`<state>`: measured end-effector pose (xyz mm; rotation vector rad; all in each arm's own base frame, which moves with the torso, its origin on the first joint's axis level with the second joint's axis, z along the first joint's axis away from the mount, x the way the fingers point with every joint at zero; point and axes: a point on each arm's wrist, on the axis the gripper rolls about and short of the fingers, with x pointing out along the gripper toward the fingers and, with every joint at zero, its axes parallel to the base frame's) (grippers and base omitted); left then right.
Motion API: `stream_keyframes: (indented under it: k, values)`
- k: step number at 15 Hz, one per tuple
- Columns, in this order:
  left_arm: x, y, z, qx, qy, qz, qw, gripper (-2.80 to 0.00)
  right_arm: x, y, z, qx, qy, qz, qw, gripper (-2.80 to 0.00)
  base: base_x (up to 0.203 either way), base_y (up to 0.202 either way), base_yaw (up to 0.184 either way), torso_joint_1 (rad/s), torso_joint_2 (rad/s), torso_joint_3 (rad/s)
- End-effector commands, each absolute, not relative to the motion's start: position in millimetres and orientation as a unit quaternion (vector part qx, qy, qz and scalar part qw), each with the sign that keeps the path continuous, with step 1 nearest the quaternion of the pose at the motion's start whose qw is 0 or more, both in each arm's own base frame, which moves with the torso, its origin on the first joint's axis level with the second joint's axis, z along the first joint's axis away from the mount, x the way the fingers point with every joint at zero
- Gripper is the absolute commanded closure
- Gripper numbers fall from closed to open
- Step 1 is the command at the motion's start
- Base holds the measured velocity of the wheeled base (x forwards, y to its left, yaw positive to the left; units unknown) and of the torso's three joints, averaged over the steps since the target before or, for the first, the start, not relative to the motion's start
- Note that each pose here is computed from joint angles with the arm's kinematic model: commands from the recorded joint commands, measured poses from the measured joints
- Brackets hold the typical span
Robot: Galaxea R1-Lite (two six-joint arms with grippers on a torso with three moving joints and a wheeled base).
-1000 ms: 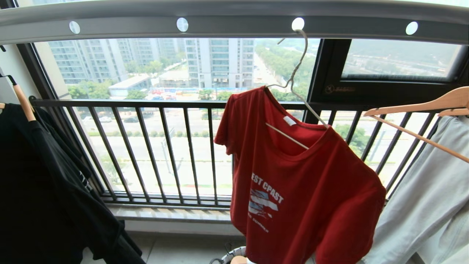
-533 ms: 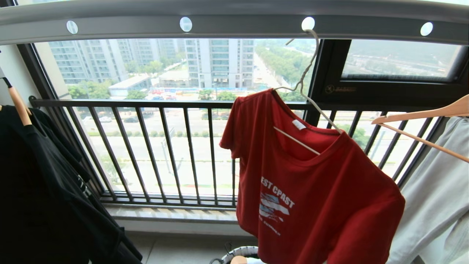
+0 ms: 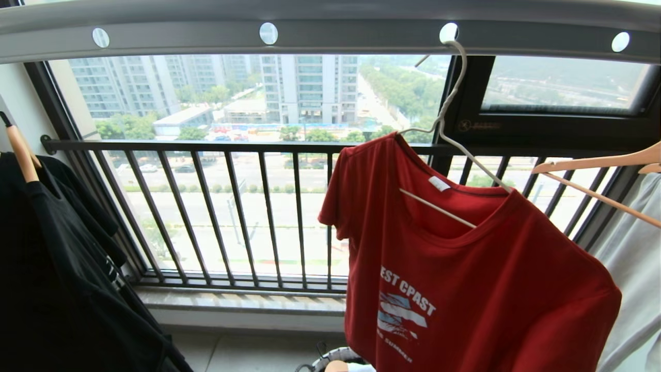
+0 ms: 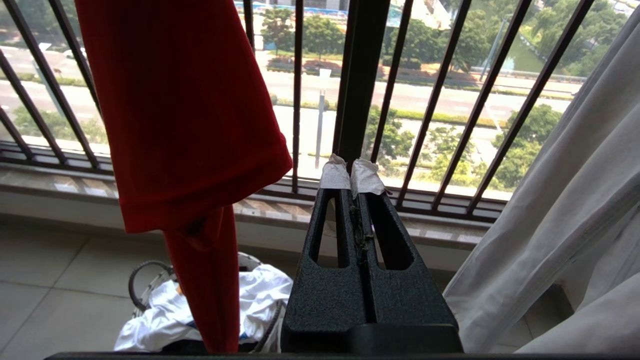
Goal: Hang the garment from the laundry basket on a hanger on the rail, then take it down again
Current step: Take the clothes off the clothes rack
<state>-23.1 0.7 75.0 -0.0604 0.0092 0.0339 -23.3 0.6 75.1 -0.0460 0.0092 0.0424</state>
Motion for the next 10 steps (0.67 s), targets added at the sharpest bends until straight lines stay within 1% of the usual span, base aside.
stream_keyframes:
  k: [1, 2, 4, 5, 7, 10]
  values:
    - [-23, 1, 75, -0.031, 0.005, 0.017, 0.999, 0.0, -23, 1, 76, -0.023, 0.004, 0.021, 0.999, 0.0, 0.0, 0.0, 0.0, 0.0, 0.0, 0.0]
    - [-23, 1, 75, -0.031, 0.005, 0.017, 0.999, 0.0, -25, 1, 81, -0.024, -0.005, 0.021, 0.999, 0.0, 0.0, 0.0, 0.0, 0.0, 0.0, 0.0]
    - [-23, 1, 75, -0.031, 0.005, 0.018, 0.999, 0.0, -31, 1, 105, -0.025, -0.031, 0.021, 0.999, 0.0, 0.0, 0.0, 0.0, 0.0, 0.0, 0.0]
    - [-23, 1, 75, -0.031, 0.006, 0.018, 0.999, 0.0, -31, 1, 118, -0.025, -0.03, 0.021, 0.999, 0.0, 0.0, 0.0, 0.0, 0.0, 0.0, 0.0]
    - [-23, 1, 75, -0.031, 0.005, 0.018, 0.999, 0.0, -28, 1, 147, -0.025, -0.022, 0.021, 0.999, 0.0, 0.0, 0.0, 0.0, 0.0, 0.0, 0.0]
    - [-23, 1, 75, -0.031, 0.006, 0.018, 0.999, 0.0, -16, 1, 202, -0.025, -0.024, 0.025, 0.999, 0.0, 0.0, 0.0, 0.0, 0.0, 0.0, 0.0]
